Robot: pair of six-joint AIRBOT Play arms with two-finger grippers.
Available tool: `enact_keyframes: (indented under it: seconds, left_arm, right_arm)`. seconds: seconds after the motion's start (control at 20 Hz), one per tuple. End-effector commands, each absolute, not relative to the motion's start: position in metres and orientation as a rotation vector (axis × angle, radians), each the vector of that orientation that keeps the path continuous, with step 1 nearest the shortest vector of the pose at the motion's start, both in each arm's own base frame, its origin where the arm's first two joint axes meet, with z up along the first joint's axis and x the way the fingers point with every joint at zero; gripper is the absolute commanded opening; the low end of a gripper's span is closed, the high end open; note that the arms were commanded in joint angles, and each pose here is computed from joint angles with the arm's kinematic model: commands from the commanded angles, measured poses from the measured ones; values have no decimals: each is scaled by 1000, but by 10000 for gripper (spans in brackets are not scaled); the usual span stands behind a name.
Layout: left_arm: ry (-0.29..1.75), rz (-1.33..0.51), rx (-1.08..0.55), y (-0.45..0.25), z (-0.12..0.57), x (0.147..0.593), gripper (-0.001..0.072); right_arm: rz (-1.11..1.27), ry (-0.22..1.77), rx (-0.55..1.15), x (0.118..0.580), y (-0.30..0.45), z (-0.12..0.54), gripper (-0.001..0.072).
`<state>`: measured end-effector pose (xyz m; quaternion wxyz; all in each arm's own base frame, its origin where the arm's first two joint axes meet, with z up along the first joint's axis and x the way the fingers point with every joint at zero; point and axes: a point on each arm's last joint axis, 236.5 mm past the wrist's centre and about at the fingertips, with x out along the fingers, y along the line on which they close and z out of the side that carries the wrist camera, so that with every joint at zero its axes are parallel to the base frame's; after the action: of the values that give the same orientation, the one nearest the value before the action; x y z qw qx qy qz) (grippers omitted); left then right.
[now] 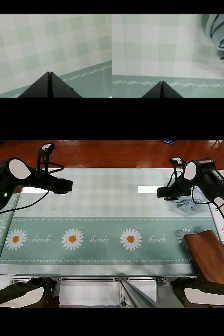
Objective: Fold the shirts.
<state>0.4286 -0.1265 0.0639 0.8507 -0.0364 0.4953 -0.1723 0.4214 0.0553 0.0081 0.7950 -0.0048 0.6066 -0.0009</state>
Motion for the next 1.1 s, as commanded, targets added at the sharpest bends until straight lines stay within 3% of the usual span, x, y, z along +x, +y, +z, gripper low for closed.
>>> enact_keyframes:
  seconds: [0.0, 0.2, 0.25, 0.3, 0.35, 0.45, 0.55, 0.8, 1.05]
  left_arm:
    - [1044, -363, -76, -127, 63, 429, 16]
    - [996, -352, -82, -126, 67, 440, 17]
    - [951, -340, -85, -125, 71, 451, 55]
    - [906, -328, -88, -124, 75, 462, 243]
    - [860, -315, -95, -123, 79, 473, 516]
    - [787, -291, -107, -119, 85, 491, 510]
    - [750, -268, -116, -112, 86, 502, 509]
    - [750, -221, -135, -88, 81, 509, 509]
    - [819, -204, -189, -86, 72, 499, 509]
  right_arm:
    - [-1, 1302, -10, 422, 56, 8, 30]
    - [-3, 1156, -36, 454, 53, 20, 31]
    - [-22, 1072, -83, 472, 44, 29, 117]
    - [-53, 992, -146, 488, 31, 40, 367]
    - [-88, 905, -236, 505, 16, 55, 416]
    - [-231, 773, -294, 526, -28, 81, 415]
    - [-358, 759, -209, 528, -76, 77, 415]
    - [-475, 944, 68, 509, -156, -18, 414]
    - [-384, 1142, 197, 493, -138, -99, 403]
